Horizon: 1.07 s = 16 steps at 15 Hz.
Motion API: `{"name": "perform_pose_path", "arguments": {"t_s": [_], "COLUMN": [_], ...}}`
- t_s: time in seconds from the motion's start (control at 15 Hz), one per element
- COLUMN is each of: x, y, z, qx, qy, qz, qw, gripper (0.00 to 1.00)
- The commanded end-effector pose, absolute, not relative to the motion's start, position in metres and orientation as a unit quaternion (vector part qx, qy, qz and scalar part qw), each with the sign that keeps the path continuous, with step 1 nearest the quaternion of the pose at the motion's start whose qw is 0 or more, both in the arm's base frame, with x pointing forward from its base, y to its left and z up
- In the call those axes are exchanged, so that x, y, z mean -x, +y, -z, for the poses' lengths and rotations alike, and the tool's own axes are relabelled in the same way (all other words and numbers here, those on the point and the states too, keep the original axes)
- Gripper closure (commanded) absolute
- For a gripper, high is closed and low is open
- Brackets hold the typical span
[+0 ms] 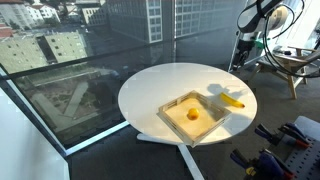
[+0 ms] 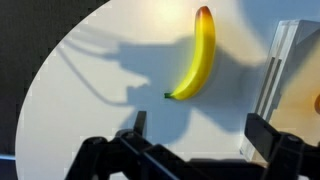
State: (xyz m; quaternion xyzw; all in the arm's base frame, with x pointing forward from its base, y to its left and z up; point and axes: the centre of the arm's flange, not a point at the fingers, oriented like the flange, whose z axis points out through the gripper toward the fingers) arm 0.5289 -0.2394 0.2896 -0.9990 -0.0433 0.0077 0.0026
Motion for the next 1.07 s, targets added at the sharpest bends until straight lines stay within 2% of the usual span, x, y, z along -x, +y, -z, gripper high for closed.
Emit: {"name": "perform_pose_path", "arguments": {"t_s": [0.0,1.0], "x": [-0.538,-0.536], "y": [-0.238,-0.226], "z": [-0.284,-0.242], "qx": [1.000,0.998], "qy": [-0.012,0.039], "qz": [-0.018,-0.048], "qw": [0.009,0.018], "gripper": [0.00,0.00]}}
